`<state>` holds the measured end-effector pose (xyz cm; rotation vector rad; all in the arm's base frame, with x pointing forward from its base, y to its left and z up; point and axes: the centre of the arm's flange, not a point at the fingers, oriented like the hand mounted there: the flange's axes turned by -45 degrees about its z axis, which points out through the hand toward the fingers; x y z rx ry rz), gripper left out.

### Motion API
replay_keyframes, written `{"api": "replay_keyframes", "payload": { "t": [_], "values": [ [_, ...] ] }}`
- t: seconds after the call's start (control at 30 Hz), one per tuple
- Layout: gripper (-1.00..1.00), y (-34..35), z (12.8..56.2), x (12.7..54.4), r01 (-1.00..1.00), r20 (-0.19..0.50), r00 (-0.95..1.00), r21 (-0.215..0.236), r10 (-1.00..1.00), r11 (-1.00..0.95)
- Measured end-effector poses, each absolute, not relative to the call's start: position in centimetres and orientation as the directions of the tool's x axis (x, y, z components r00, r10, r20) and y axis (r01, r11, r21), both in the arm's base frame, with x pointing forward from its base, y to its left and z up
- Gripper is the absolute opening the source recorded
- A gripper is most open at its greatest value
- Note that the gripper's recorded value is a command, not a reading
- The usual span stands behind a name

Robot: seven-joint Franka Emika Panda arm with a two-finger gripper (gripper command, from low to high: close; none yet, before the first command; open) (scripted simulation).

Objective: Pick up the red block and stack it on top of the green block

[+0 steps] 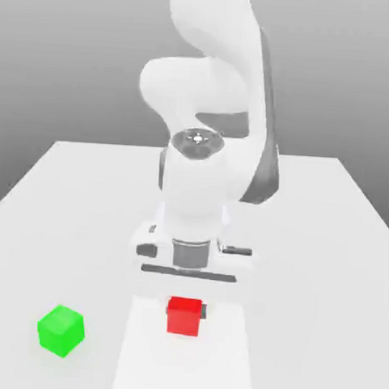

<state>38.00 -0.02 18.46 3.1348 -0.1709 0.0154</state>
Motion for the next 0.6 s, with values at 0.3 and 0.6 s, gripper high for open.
{"api": "replay_keyframes", "payload": {
  "t": [0.3,0.6],
  "values": [
    [-1.00,-0.9,21.8,39.2,-0.009,0.000,1.000,0.003,-0.009,-1.000],
    [-1.00,-7.8,23.6,41.2,0.082,-0.001,0.997,0.002,0.082,-0.997]
  ]
}}
